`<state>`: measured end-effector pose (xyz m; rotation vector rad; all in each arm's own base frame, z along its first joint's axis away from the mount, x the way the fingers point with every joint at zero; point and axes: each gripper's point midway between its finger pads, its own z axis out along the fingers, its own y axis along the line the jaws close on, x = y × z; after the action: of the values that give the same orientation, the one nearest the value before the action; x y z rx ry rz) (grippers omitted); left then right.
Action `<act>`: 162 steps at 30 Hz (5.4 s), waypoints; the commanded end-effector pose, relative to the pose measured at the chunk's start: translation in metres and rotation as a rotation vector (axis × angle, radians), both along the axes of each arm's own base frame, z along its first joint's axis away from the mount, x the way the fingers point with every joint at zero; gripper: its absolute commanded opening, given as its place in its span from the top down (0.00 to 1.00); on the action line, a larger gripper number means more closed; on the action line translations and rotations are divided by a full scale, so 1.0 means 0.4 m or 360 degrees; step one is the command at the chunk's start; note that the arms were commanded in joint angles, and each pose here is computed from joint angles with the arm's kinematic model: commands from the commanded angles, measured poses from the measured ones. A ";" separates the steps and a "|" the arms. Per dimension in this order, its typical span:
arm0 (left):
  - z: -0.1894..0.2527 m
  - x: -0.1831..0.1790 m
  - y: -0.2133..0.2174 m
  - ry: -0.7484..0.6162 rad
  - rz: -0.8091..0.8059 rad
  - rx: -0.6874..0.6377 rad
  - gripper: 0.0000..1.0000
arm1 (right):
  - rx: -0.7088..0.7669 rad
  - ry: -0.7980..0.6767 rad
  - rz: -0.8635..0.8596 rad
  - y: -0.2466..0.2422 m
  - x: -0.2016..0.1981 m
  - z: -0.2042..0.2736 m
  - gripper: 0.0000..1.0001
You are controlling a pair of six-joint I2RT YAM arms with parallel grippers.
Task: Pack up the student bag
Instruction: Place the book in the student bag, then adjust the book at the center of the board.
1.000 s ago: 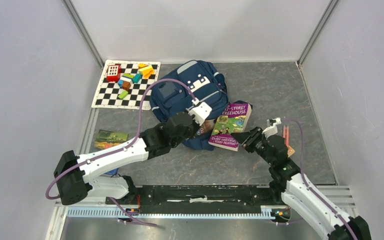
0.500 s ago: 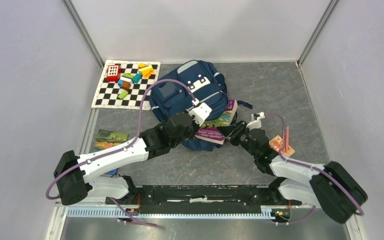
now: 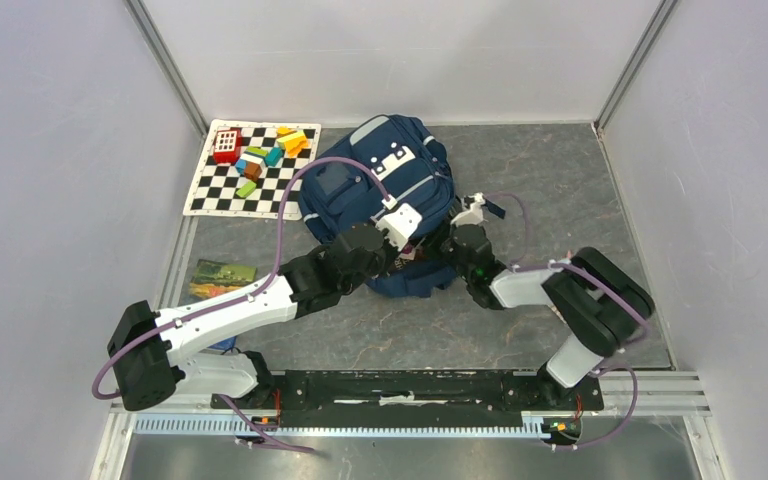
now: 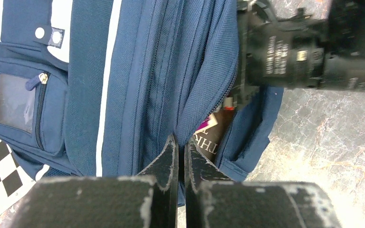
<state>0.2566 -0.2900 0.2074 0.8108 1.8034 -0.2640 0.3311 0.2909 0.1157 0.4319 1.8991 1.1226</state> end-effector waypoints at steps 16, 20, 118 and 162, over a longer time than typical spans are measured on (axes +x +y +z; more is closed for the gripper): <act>0.149 0.026 -0.057 -0.0156 0.0008 -0.0335 0.98 | -0.0258 -0.0291 0.0059 -0.009 -0.019 0.008 0.37; 0.143 0.029 -0.058 -0.0146 0.0016 -0.0328 0.98 | -0.0356 -0.0317 0.0028 -0.052 -0.041 0.009 0.23; -0.464 -0.267 1.050 0.0620 0.3521 -0.1292 0.00 | -0.1313 -0.0708 -0.0598 -0.556 -0.231 0.228 0.02; -0.281 0.107 1.036 0.0883 0.2517 -0.0723 0.00 | -0.1263 -0.0707 -0.0590 -0.542 -0.226 0.242 0.02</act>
<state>0.3046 0.1019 0.1092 -1.2309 2.0738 0.1469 0.2400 0.0721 0.1841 0.0370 1.6757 0.1070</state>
